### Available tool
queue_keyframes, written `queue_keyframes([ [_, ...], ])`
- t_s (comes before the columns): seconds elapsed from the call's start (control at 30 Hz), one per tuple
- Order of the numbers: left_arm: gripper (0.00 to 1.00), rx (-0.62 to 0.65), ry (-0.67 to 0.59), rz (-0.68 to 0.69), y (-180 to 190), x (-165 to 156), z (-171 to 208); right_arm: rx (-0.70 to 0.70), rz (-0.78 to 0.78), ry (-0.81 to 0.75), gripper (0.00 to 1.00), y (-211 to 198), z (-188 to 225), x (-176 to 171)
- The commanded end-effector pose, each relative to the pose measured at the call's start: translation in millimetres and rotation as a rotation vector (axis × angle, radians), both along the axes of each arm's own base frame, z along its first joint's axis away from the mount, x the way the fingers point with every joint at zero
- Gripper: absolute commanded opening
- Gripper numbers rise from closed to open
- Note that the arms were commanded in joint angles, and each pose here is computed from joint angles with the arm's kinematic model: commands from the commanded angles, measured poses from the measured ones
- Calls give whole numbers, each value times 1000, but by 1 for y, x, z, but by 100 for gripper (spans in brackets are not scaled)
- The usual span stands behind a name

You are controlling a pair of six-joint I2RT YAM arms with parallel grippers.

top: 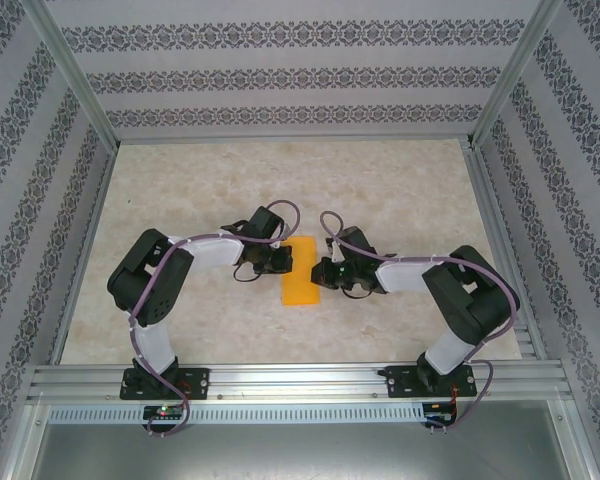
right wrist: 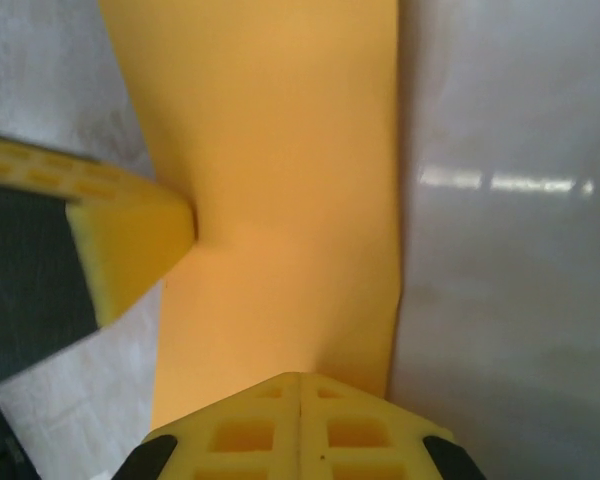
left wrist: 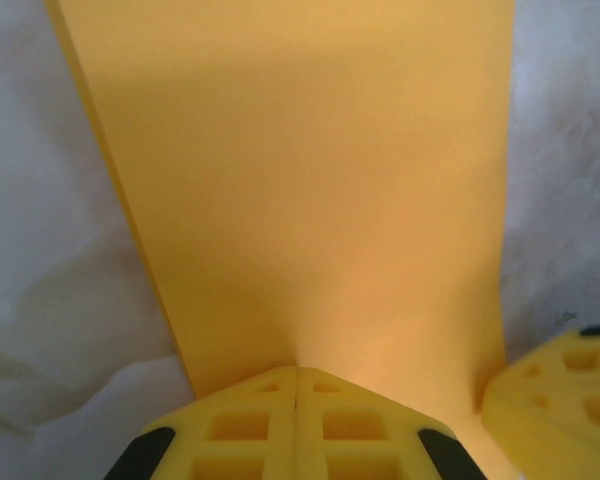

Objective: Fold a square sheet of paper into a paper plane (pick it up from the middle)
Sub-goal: Fold the square sheet of paper in half at the center of the table, then rotate the paper at the center of the table.

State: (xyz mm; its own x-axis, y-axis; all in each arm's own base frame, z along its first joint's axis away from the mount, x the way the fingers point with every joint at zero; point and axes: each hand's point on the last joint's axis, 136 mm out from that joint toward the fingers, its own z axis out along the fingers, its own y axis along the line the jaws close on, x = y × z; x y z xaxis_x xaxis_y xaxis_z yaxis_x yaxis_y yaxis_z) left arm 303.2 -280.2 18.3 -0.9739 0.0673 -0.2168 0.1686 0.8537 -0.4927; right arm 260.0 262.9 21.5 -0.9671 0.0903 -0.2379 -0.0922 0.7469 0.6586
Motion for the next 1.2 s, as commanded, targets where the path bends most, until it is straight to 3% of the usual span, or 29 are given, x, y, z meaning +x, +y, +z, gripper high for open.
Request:
queue_keyframes([
  [0.0, 1, 103, 20, -57, 11, -9, -19, 10, -70, -34, 3, -4, 13, 5],
  [0.2, 1, 81, -41, -135, -3, 6, -7, 9, -88, -67, 5, 1, 20, 4],
  [0.57, 4, 25, -67, -141, -21, 22, 8, -10, -159, -15, 4, 8, 2, -7],
  [0.77, 14, -36, -133, -16, -18, 30, 55, 21, -224, 27, 3, 22, -3, -10],
  [1.0, 17, 30, -149, 206, 35, 25, 65, 86, -310, 47, 3, 44, -5, 8],
  [1.17, 23, 37, -162, 258, 54, 9, 72, 51, -324, -8, 3, 44, 11, 25],
])
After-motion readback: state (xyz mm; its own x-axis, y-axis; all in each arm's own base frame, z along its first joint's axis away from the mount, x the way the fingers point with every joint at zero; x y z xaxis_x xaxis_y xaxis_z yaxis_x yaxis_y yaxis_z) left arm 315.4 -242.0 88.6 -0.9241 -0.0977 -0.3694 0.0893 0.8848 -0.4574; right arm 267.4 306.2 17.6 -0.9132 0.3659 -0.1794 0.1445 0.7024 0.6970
